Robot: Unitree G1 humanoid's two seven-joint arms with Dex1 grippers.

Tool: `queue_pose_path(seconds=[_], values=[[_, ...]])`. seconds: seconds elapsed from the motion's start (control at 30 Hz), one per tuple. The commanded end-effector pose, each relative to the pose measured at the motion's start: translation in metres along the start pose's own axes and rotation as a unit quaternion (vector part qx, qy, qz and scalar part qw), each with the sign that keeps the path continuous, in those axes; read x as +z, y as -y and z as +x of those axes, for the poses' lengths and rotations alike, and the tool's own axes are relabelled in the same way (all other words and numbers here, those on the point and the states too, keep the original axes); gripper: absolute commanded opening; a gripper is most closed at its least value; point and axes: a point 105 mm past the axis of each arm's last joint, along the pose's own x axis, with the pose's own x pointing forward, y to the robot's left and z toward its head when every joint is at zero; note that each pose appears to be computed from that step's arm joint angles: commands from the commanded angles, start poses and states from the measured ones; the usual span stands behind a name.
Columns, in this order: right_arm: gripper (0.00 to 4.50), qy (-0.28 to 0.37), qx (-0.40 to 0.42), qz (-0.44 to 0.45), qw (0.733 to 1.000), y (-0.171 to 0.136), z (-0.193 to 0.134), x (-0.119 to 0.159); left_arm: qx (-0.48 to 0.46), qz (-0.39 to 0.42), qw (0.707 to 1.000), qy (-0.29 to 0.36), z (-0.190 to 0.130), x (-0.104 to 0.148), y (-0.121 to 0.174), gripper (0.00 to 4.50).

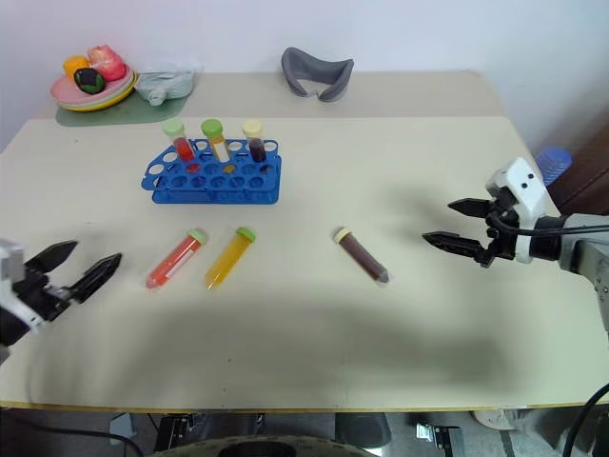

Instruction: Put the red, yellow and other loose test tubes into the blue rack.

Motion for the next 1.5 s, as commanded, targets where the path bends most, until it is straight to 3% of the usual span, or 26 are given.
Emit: queue_pose_path(seconds=[0.03,0.2,0.37,0.73,1.13,1.5], values=[[4.5,0.019,0.005,-0.021,1.0,-0.018,0.0,0.028,-0.096,0.008,0.995,0.029,0.028,0.015,0.035,4.46],[4.5,-0.03,0.017,-0.023,0.999,-0.057,0.02,0.03,-0.23,0.055,0.972,0.008,0.047,0.01,0.082,4.46],[4.5,-0.095,-0.006,0.02,0.995,-0.076,0.051,0.02,-0.297,0.098,0.95,-0.011,0.049,0.004,0.099,4.46],[4.5,-0.142,-0.054,0.073,0.986,-0.071,0.096,0.014,-0.359,0.133,0.924,-0.018,0.049,-0.007,0.119,4.46],[4.5,-0.258,-0.061,0.084,0.96,-0.066,0.118,0.012,-0.39,0.126,0.912,-0.012,0.045,-0.016,0.142,4.46],[4.5,-0.318,-0.09,0.084,0.94,-0.063,0.128,-0.004,-0.397,0.12,0.91,-0.007,0.043,-0.016,0.151,4.46]])
